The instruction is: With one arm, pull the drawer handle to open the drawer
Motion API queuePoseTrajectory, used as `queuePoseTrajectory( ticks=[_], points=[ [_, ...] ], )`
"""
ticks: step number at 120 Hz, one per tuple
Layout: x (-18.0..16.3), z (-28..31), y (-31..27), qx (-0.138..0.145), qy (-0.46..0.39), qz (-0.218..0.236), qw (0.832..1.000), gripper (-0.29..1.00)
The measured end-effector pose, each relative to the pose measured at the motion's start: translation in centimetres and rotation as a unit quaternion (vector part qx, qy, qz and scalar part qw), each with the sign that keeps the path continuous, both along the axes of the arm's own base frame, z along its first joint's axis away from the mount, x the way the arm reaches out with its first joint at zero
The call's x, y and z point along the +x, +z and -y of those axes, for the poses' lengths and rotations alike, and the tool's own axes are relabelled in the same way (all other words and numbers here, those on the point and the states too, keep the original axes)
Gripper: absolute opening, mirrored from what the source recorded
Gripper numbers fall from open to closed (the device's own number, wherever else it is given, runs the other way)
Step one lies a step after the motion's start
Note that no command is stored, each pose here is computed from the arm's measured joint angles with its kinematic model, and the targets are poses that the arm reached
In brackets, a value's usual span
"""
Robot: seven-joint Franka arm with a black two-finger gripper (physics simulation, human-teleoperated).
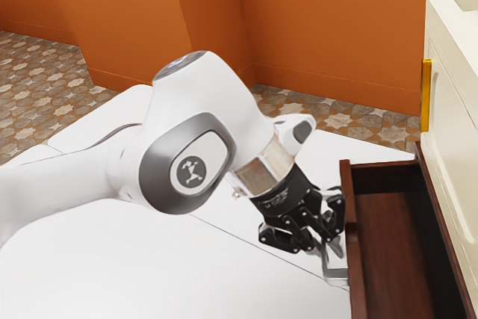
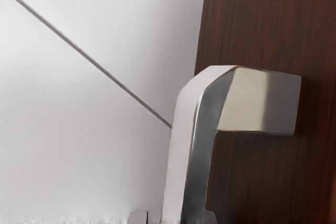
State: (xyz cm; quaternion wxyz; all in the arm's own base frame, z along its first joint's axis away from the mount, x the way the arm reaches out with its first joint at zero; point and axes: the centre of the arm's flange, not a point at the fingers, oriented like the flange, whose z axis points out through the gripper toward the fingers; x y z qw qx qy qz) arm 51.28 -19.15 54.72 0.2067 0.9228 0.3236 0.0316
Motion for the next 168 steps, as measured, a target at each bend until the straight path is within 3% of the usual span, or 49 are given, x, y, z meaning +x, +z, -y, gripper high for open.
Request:
queuePoseTrajectory(
  ticks=[125,148,168],
  points=[
    [-3.5,-7.5,1.5,0.030,-0.013,-0.015,0.999,0.07],
    [-4.8,-13.3,6.8,0.021,0.021,0.009,1.000,0.27],
    [-6.5,-18.6,12.3,0.034,0.045,0.032,0.998,0.49]
  ],
)
